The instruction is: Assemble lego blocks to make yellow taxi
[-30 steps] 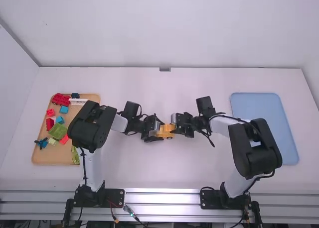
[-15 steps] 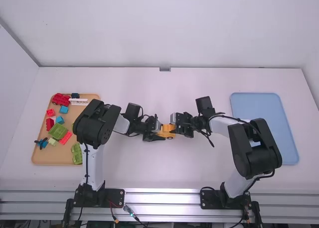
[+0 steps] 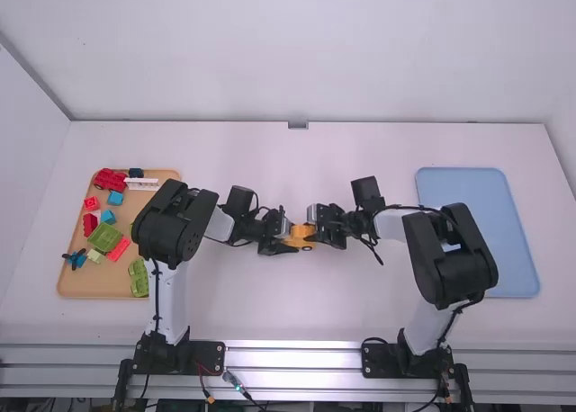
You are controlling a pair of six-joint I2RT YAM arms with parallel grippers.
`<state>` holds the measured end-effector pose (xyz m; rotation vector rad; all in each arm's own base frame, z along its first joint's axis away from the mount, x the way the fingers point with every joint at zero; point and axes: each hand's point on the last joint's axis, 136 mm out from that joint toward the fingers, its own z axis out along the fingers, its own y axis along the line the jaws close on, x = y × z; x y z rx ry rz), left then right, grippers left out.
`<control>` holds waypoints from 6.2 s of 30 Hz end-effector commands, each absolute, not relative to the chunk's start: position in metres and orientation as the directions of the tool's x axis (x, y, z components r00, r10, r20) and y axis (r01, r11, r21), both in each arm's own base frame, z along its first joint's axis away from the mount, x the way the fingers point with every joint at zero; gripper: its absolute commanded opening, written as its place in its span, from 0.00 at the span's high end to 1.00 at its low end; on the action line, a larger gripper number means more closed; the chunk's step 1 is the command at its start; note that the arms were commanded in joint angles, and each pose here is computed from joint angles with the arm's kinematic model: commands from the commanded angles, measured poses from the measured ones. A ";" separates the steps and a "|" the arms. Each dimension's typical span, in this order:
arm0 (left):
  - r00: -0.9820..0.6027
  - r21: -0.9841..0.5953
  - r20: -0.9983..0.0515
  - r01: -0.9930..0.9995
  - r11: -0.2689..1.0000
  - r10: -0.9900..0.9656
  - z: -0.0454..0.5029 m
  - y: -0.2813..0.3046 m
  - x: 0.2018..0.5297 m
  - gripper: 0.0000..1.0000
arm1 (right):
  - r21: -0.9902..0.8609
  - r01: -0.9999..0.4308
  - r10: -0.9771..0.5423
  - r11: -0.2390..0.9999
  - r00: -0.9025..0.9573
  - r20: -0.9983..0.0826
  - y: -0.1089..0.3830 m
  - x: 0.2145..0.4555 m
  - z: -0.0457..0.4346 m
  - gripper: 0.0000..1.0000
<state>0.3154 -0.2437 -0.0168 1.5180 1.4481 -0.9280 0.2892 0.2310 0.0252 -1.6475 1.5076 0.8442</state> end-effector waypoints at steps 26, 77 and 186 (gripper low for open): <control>0.051 0.052 -0.919 0.999 -0.006 0.390 -0.021 -0.246 0.314 0.63 | -0.055 -0.996 -0.504 -0.067 0.081 -0.860 0.241 0.281 0.010 0.97; 0.051 0.053 -0.919 0.999 -0.006 0.390 -0.021 -0.246 0.315 0.68 | 0.012 -1.000 -0.493 0.026 -0.023 -0.870 0.234 0.286 -0.014 0.96; -0.010 0.028 -0.882 0.997 0.072 0.471 -0.034 -0.238 0.327 0.77 | 0.039 -0.999 -0.804 0.003 -0.026 -0.594 0.219 0.284 -0.035 1.00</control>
